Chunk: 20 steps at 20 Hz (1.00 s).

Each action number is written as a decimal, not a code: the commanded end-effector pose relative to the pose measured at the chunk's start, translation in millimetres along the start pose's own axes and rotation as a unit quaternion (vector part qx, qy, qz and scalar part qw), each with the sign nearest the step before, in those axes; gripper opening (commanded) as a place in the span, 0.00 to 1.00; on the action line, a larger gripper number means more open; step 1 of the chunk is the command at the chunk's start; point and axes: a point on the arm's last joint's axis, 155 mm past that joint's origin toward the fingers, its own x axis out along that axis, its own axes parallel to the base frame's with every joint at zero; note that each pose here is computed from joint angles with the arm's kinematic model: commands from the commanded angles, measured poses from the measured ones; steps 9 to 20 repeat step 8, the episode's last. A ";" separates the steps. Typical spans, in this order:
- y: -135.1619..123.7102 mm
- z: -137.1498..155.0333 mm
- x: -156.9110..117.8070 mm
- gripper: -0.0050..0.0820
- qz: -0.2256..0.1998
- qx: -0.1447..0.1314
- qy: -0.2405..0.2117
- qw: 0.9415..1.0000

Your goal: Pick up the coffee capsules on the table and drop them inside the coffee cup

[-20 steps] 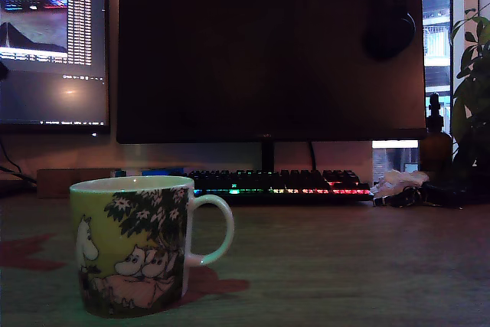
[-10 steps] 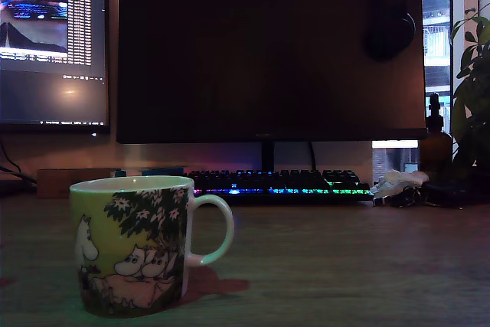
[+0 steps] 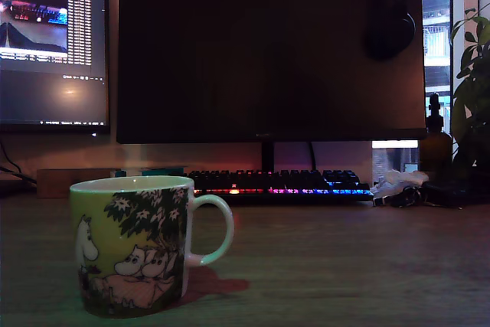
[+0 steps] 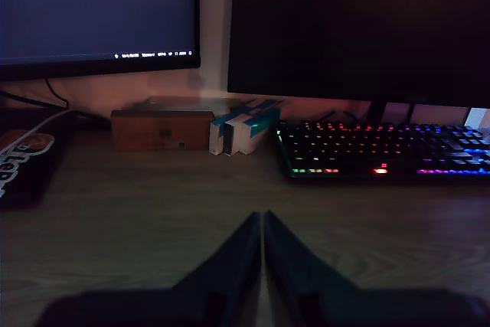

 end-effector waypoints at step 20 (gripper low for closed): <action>1.4 -12.1 -6.6 0.03 0.003 -0.006 0.010 1.000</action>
